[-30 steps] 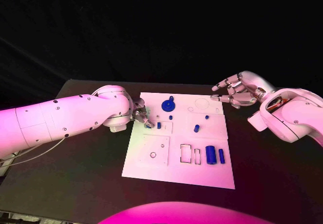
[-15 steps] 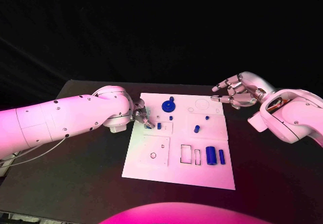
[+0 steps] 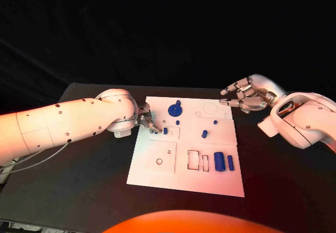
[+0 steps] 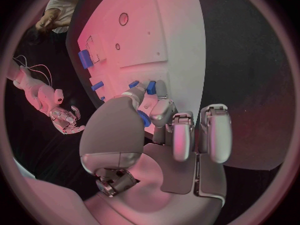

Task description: Assemble the parts on the task board

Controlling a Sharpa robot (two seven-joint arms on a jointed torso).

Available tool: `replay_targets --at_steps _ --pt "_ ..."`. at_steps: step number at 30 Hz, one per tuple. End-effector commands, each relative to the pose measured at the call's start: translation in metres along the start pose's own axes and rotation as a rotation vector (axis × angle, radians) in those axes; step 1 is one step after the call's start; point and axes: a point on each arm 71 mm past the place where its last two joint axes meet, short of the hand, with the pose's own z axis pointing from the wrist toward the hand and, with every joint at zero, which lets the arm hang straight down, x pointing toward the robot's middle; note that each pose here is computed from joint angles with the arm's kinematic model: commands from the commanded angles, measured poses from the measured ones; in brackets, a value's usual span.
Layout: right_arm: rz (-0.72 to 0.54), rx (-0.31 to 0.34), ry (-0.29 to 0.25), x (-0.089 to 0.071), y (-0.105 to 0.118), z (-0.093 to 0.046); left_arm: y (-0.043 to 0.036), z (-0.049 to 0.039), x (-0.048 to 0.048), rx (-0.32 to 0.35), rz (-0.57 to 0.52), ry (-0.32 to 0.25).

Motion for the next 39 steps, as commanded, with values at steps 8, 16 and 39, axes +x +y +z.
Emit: replay_targets --at_steps 8,16,39 --pt "-0.007 -0.011 0.007 0.001 0.001 0.000 0.0003 -0.0001 0.0005 -0.030 -0.005 0.003" --pt "-0.007 -0.011 0.006 0.001 0.001 0.000 0.0007 -0.0011 0.0002 -0.026 -0.028 -0.001" --pt "-0.007 -0.004 0.001 0.000 -0.003 0.001 -0.0170 -0.0305 -0.0369 0.317 -0.255 -0.335"
